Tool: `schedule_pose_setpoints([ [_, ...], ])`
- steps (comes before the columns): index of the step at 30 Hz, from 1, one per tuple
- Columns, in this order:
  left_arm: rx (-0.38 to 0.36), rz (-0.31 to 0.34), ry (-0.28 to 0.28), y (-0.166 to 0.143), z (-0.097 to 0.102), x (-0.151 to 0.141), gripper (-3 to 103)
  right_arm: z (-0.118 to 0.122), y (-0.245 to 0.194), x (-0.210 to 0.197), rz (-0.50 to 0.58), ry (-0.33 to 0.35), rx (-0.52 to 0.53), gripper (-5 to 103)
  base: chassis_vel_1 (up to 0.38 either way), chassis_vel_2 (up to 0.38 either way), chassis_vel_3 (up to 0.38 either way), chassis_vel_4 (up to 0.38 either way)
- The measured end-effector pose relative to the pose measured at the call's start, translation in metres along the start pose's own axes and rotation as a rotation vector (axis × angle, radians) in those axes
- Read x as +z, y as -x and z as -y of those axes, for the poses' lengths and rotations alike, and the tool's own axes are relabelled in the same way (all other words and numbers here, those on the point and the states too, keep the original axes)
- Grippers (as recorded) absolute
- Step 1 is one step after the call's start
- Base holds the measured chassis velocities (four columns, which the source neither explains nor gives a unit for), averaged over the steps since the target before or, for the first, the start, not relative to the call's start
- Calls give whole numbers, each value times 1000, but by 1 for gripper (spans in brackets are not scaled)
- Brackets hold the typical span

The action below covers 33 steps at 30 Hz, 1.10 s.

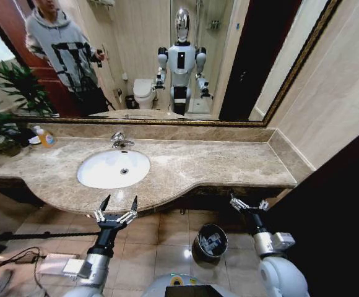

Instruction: Pick up the trash from the sink and place it in the trash bin.

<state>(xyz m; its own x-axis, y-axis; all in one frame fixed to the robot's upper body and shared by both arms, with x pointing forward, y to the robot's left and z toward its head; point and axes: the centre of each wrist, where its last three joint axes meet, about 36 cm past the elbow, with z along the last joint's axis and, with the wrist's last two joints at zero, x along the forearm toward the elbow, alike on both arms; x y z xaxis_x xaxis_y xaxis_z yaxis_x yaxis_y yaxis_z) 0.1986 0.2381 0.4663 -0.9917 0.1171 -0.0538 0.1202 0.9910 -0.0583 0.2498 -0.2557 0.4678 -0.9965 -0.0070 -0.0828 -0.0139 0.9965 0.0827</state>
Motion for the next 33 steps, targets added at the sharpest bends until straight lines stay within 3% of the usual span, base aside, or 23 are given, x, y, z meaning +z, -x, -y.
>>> schedule_pose_setpoints([
  [7, 0, 0, 0, 0, 0, 0, 100, -14, 13, -13, 4, -10, 7, 100, 0, 0, 0, 0],
  [17, 0, 0, 0, 0, 0, 0, 100, -14, 13, -13, -6, -54, 29, 100, 0, 0, 0, 0],
  [33, 0, 0, 0, 0, 0, 0, 100, -14, 10, -15, -10, -57, 28, 100, 0, 0, 0, 0],
])
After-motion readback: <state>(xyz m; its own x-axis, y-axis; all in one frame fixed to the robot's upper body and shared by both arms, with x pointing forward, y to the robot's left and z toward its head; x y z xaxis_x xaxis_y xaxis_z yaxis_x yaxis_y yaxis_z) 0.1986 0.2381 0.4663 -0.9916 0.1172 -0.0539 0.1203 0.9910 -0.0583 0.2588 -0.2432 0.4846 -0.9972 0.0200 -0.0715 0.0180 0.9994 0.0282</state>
